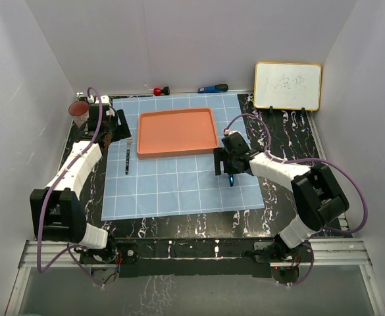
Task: Set the dinner table for one person
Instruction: Move the knife to the napkin.
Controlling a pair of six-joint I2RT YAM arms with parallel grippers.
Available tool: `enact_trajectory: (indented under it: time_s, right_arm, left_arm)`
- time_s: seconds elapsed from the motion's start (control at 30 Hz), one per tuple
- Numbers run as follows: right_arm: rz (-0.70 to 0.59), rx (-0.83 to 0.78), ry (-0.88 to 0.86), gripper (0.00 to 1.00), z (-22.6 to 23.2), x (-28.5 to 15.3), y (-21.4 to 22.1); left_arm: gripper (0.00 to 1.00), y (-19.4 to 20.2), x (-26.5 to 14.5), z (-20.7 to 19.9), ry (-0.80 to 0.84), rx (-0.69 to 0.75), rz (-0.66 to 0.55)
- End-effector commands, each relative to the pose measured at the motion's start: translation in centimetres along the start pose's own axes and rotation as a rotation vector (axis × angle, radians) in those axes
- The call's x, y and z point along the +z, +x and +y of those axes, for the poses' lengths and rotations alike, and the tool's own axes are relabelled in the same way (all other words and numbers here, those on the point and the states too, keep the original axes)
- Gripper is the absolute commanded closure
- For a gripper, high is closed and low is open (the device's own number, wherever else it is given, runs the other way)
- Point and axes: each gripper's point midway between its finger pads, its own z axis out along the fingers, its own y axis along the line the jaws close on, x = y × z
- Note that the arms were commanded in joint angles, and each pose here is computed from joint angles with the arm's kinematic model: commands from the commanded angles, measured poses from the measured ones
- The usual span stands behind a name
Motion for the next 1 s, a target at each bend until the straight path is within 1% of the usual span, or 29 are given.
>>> enact_trajectory:
  time_s: [0.0, 0.23, 0.5, 0.67, 0.97]
  right_arm:
    - [-0.068, 0.014, -0.007, 0.24, 0.2, -0.5, -1.4]
    - [-0.094, 0.018, 0.038, 0.25, -0.7, -0.4, -1.5]
    - [-0.089, 0.009, 0.065, 0.33, -1.1, 0.4, -1.4]
    - [-0.087, 0.001, 0.06, 0.42, -1.0, 0.7, -1.3]
    - [-0.068, -0.009, 0.065, 0.45, -1.2, 1.8, -0.4]
  left_arm:
    - [0.28, 0.1, -0.1, -0.2, 0.014, -0.008, 0.005]
    - [0.29, 0.5, 0.0, 0.0, 0.009, -0.004, 0.015]
    - [0.3, 0.9, 0.3, -0.1, 0.012, -0.007, 0.031]
    - [0.3, 1.3, 0.5, 0.0, 0.005, -0.002, 0.042]
    - [0.31, 1.7, 0.8, 0.0, 0.007, 0.0, 0.06]
